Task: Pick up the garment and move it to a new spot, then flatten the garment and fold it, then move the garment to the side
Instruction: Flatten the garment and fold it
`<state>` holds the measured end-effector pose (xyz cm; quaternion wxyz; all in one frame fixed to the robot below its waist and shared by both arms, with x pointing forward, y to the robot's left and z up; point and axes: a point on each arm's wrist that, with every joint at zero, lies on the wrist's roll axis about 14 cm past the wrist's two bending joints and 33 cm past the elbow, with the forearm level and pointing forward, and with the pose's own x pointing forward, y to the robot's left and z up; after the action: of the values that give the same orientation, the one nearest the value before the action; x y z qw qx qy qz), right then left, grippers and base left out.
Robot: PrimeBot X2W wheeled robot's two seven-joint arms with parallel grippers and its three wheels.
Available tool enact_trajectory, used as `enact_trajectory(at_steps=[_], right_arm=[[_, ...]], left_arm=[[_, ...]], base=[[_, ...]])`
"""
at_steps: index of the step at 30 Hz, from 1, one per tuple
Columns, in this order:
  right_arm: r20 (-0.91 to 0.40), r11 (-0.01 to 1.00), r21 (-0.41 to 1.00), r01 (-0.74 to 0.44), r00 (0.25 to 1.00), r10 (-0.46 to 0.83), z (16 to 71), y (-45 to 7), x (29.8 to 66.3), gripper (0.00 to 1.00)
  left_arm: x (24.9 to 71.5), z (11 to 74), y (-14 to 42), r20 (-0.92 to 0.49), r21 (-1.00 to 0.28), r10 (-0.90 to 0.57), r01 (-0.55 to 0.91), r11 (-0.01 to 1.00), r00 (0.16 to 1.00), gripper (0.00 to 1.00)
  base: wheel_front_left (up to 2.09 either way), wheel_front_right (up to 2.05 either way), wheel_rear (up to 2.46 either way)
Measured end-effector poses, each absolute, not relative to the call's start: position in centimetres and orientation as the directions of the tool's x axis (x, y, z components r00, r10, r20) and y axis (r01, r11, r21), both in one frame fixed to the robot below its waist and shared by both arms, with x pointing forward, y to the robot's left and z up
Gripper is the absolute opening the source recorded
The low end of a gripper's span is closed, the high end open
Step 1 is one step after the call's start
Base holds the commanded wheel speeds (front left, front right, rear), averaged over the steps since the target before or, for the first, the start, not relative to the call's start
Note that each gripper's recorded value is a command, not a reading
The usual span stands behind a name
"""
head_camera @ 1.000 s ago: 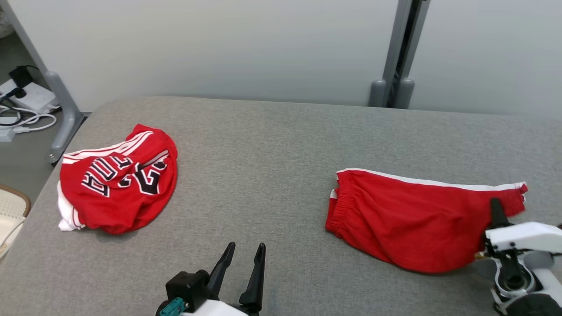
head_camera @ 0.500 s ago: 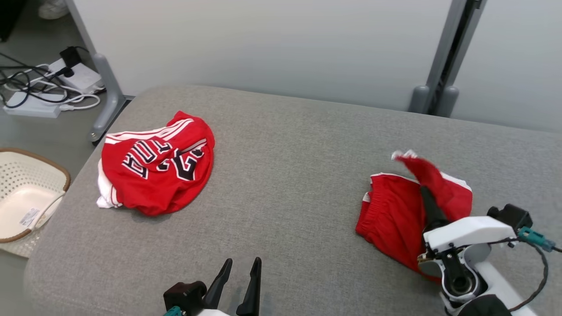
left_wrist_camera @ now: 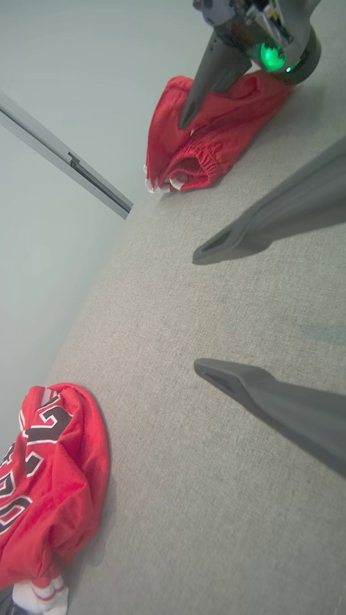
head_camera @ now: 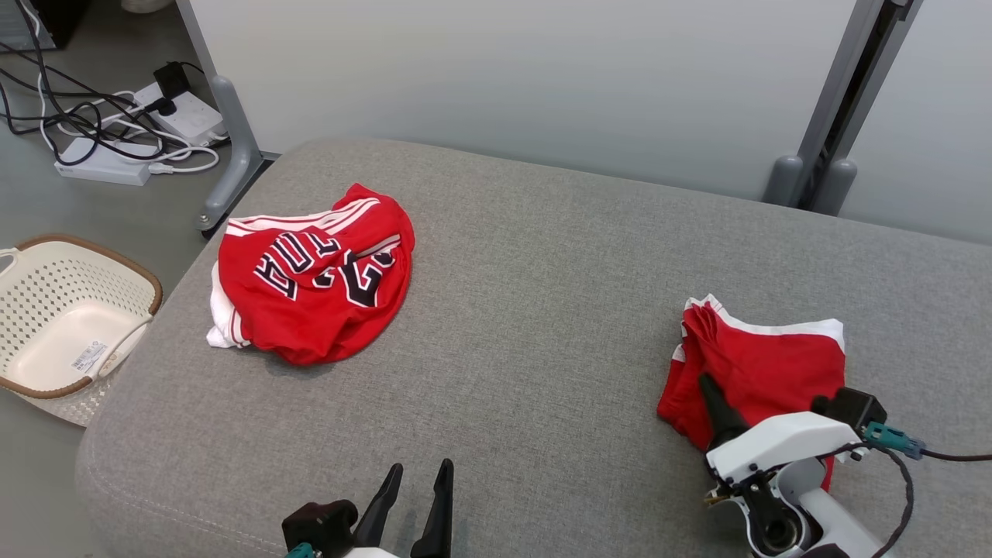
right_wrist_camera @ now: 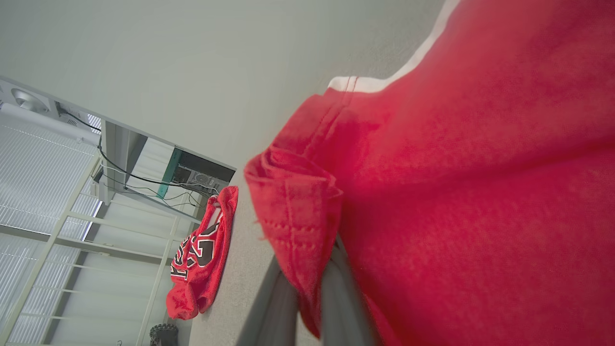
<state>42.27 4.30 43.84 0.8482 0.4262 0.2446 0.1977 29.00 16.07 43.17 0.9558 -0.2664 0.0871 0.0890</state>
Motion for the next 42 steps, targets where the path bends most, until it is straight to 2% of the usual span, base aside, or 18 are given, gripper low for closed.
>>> enact_trajectory(at_steps=[1, 9, 14, 18, 23, 28, 31, 35, 42], right_arm=[[-0.251, 0.573, 0.808, -0.136, 0.800, 0.545, 43.7, 4.3, 42.2, 1.00], [-0.227, 0.597, 0.752, -0.280, 0.740, 0.633, 44.3, 6.7, 40.1, 1.00], [-0.277, 0.642, 0.709, -0.292, 0.722, 0.634, 42.7, 6.1, 39.2, 1.00], [-0.231, 0.654, 0.681, -0.329, 0.751, 0.619, 44.1, 5.8, 40.6, 1.00], [-0.174, 0.735, 0.554, -0.392, 0.808, 0.562, 45.9, 2.0, 43.2, 1.00], [-0.043, 0.825, 0.366, -0.431, 0.877, 0.478, 50.1, -3.6, 45.5, 1.00], [0.007, 0.865, 0.264, -0.427, 0.898, 0.441, 51.0, -6.1, 44.5, 1.00], [0.138, 0.903, 0.116, -0.414, 0.907, 0.398, 54.7, -8.6, 43.2, 1.00], [0.307, 0.955, 0.013, -0.298, 0.910, 0.280, 59.2, -12.6, 39.4, 1.00]], left_arm=[[29.0, 43.2, 16.1, -0.214, -0.494, 0.126, -0.218, 0.841, 0.969, 1.00], [29.0, 43.2, 16.2, -0.214, -0.500, 0.130, -0.222, 0.837, 0.968, 1.00], [29.0, 43.1, 15.6, -0.219, -0.506, 0.112, -0.211, 0.837, 0.969, 1.00], [29.2, 43.4, 15.4, -0.210, -0.510, 0.107, -0.202, 0.836, 0.972, 1.00], [29.9, 44.6, 15.7, -0.172, -0.519, 0.112, -0.187, 0.834, 0.979, 1.00], [30.9, 46.4, 16.0, -0.109, -0.531, 0.113, -0.154, 0.833, 0.988, 1.00], [31.6, 47.7, 16.0, -0.070, -0.540, 0.109, -0.130, 0.832, 0.992, 1.00], [32.4, 48.8, 16.1, -0.031, -0.540, 0.104, -0.104, 0.835, 0.994, 1.00], [33.5, 50.2, 15.3, 0.024, -0.504, 0.061, -0.041, 0.863, 0.998, 1.00]], base=[[0.00, 0.00, 0.00], [0.00, 0.00, 0.00], [0.00, 0.00, 0.00], [0.00, 0.00, 0.00], [0.00, 0.00, 0.00], [0.00, 0.00, 0.00], [0.00, 0.00, 0.00], [0.00, 0.00, 0.00], [0.00, 0.00, 0.00]])
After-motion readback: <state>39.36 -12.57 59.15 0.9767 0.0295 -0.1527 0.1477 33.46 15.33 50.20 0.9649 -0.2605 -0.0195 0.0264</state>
